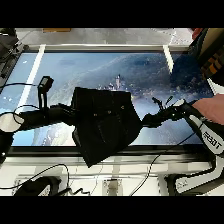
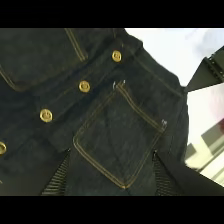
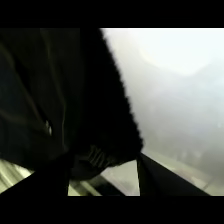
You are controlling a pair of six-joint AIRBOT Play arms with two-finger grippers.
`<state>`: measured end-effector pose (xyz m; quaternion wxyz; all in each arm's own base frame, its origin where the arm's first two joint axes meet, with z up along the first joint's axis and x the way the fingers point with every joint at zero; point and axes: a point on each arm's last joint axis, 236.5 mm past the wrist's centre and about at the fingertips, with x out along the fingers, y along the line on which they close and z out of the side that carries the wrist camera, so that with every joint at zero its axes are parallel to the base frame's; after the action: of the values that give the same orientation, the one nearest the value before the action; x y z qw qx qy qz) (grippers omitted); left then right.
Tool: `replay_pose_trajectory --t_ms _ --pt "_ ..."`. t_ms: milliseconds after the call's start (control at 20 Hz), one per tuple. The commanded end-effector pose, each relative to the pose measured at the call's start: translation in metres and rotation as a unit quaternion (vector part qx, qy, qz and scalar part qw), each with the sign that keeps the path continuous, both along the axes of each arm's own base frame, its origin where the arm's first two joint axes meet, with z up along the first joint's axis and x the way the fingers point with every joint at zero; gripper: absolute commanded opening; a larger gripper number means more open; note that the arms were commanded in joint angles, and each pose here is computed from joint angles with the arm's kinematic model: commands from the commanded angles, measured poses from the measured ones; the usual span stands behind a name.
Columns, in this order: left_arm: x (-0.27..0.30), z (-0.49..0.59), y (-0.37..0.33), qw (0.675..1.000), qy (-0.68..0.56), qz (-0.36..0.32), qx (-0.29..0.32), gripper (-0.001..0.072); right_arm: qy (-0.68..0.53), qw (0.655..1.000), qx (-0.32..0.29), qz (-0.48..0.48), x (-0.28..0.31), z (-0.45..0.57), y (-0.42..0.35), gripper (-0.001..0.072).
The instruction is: Fold the clothes and pants, and hang the long-sleeved shirts on hangers.
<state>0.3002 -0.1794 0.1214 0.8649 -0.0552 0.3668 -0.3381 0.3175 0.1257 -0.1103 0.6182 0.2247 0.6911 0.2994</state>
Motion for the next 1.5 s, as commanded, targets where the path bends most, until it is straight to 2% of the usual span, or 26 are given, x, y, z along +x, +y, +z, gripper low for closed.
replay_pose_trajectory --t_ms 0,150,200,250,300,450,600,700,850,1000,1150,1200,1250,1300,1350,1450 --pt "-0.005 -0.016 0.001 1.0 0.018 0.0 0.003 0.057 -0.023 0.998 0.009 0.063 -0.009 -0.003 0.012 0.0446" --pt "-0.005 -0.016 0.001 1.0 0.019 0.0 0.003 0.057 -0.09 0.994 -0.03 0.059 0.017 -0.018 0.019 0.0323" --pt "-0.005 -0.016 0.001 1.0 0.018 0.0 0.004 0.0569 -0.108 0.992 -0.042 0.052 0.026 -0.022 0.021 0.0208" --pt "-0.005 -0.017 0.001 1.0 0.019 -0.001 0.006 0.0565 -0.117 0.991 -0.047 0.047 0.031 -0.022 0.022 0.0062" --pt "-0.006 -0.019 0.002 1.0 0.025 0.002 0.007 0.048 -0.115 0.992 -0.038 0.039 0.033 -0.019 0.027 0.0041" --pt "-0.012 -0.035 0.017 0.998 0.046 0.008 0.049 0.0002 -0.092 0.995 0.027 0.011 0.03 0.002 0.051 0.004" --pt "-0.018 -0.049 0.033 0.993 0.078 0.031 0.08 0.0007 -0.084 0.988 0.11 -0.069 0.041 0.026 0.08 0.0039" --pt "-0.022 -0.061 0.051 0.987 0.097 0.051 0.115 0.0007 -0.106 0.977 0.136 -0.125 0.046 0.037 0.087 0.0039" --pt "-0.037 -0.079 0.061 0.983 0.121 0.072 0.12 0.0006 -0.16 0.971 0.094 -0.153 0.04 0.043 0.079 0.0038" --pt "-0.063 -0.116 0.079 0.97 0.178 0.124 0.106 0.0006 -0.23 0.955 0.055 -0.179 0.046 0.072 0.063 0.0038" --pt "-0.087 -0.145 0.085 0.945 0.253 0.197 0.065 0.0007 -0.275 0.933 -0.004 -0.232 0.056 0.097 0.031 0.0038" --pt "-0.098 -0.154 0.081 0.934 0.284 0.209 0.051 0.0033 -0.281 0.931 -0.011 -0.234 0.056 0.102 0.028 0.0039" --pt "-0.108 -0.162 0.074 0.928 0.308 0.205 0.039 0.0211 -0.285 0.931 -0.011 -0.229 0.054 0.104 0.028 0.0039" --pt "-0.116 -0.168 0.064 0.922 0.331 0.202 0.017 0.0455 -0.282 0.933 -0.008 -0.224 0.052 0.105 0.03 0.0039" --pt "-0.125 -0.173 0.051 0.913 0.357 0.199 -0.014 0.0541 -0.28 0.935 -0.008 -0.219 0.05 0.103 0.032 0.0039" --pt "-0.141 -0.182 0.031 0.891 0.403 0.198 -0.066 0.054 -0.28 0.935 -0.009 -0.218 0.049 0.103 0.032 0.0039"
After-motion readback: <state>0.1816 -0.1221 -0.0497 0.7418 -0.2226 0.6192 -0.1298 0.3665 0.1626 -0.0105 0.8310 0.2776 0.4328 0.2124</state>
